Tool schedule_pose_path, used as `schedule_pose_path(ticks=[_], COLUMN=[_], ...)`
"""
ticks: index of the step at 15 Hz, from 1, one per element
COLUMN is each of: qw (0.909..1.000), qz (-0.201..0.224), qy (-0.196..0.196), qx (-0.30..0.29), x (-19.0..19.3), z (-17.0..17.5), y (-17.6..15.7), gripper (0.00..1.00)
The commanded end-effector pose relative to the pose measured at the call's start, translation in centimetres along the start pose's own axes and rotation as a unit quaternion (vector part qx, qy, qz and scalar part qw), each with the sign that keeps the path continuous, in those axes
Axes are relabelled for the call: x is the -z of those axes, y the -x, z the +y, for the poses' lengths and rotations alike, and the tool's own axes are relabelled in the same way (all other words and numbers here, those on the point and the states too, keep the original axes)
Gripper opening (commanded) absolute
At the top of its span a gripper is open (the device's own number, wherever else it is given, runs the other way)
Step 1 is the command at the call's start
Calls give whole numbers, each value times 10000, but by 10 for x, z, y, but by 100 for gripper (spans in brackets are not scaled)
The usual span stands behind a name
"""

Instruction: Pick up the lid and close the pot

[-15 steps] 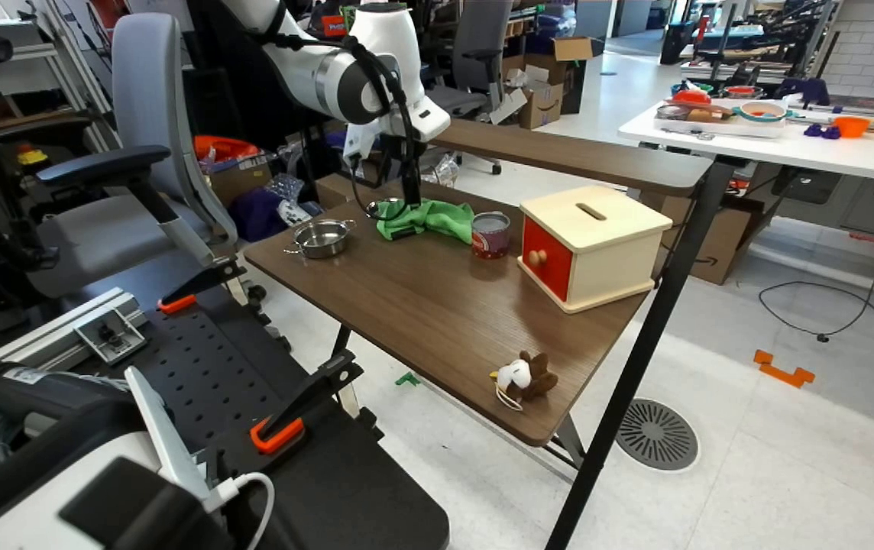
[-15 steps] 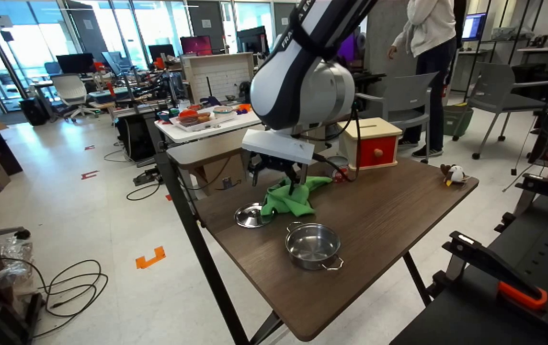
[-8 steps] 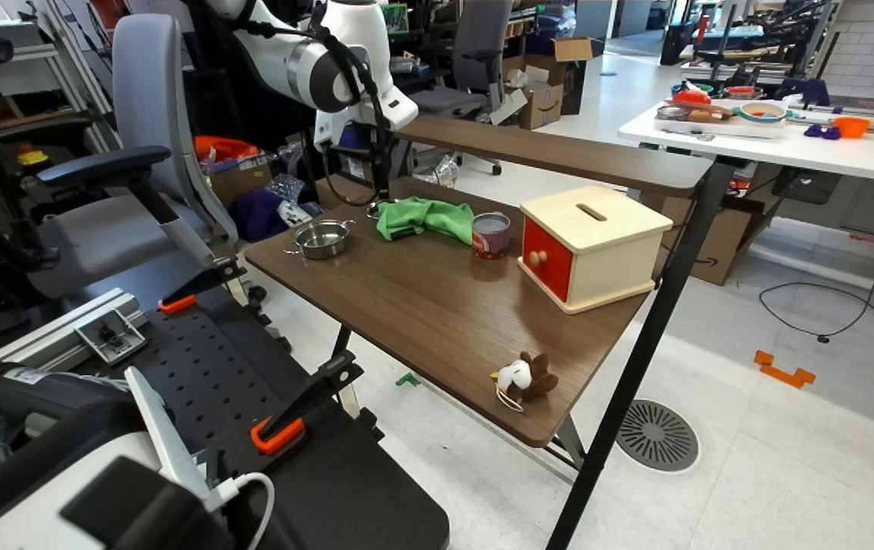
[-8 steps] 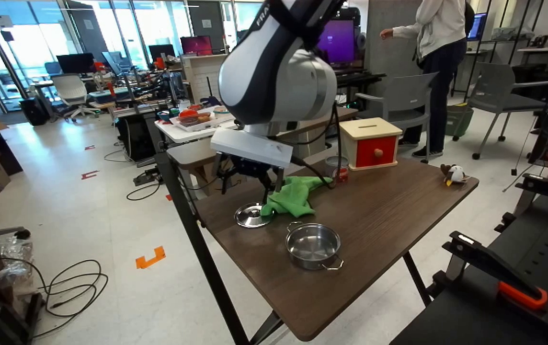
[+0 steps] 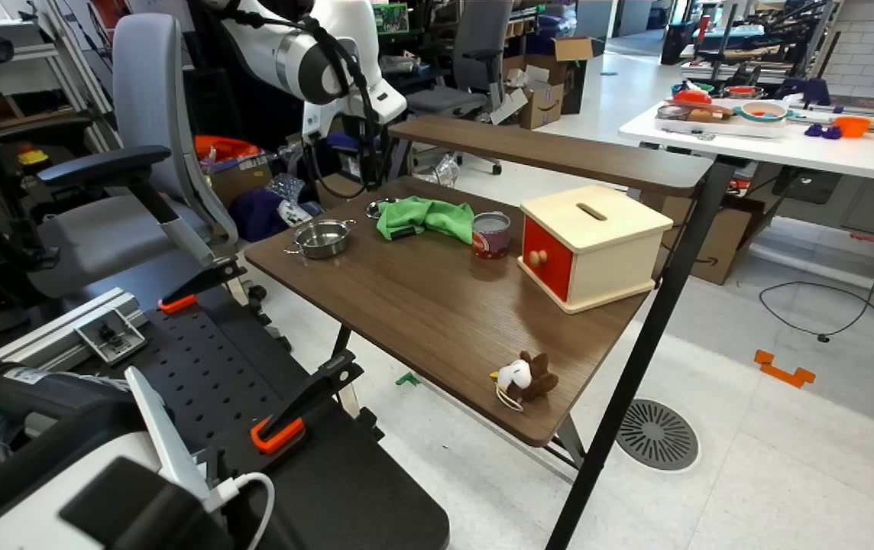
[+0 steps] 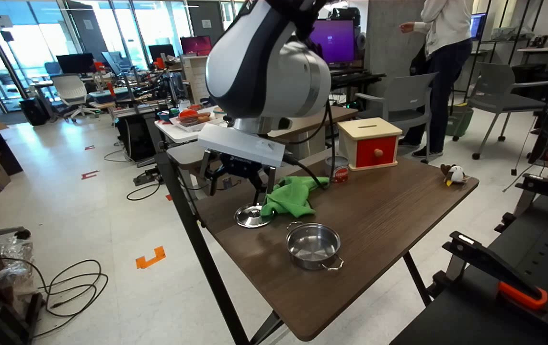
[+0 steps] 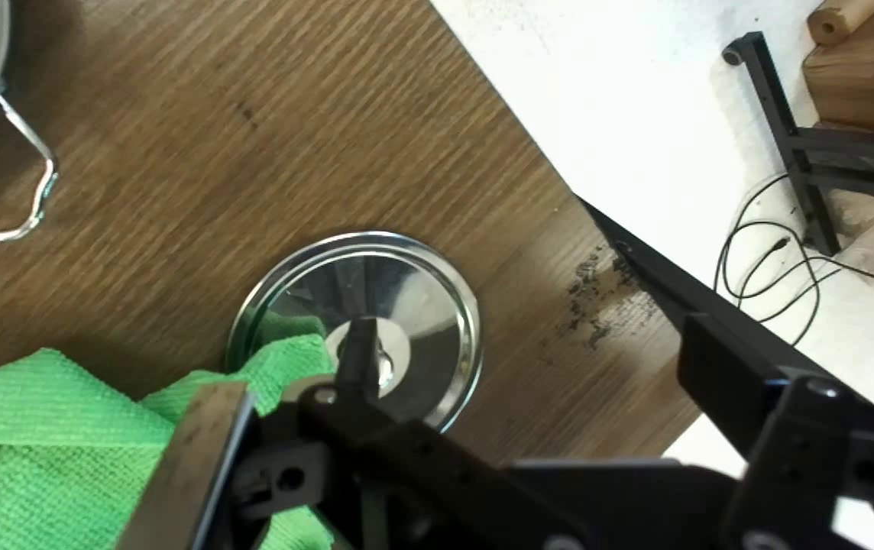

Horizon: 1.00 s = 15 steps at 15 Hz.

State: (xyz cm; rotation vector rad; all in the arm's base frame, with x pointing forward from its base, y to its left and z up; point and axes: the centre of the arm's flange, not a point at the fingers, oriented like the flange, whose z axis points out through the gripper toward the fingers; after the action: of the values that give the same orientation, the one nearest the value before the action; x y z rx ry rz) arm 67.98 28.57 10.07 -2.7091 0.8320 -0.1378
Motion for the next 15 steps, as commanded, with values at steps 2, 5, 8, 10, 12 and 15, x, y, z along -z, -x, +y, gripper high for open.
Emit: schedule_pose_path(ticks=[2, 5, 8, 10, 12, 15], qw=[9996, 9992, 9985, 9982, 9978, 9969], qz=[-28, 32, 129, 112, 100, 41], qy=[256, 360, 449, 529, 615, 768], qx=[-110, -194, -294, -240, -228, -180], x=[-15, -25, -30, -30, -30, -30], z=[20, 28, 32, 35, 37, 40], y=[-7, -15, -25, -30, -32, -33], gripper=[100, 100, 100, 72, 58, 34])
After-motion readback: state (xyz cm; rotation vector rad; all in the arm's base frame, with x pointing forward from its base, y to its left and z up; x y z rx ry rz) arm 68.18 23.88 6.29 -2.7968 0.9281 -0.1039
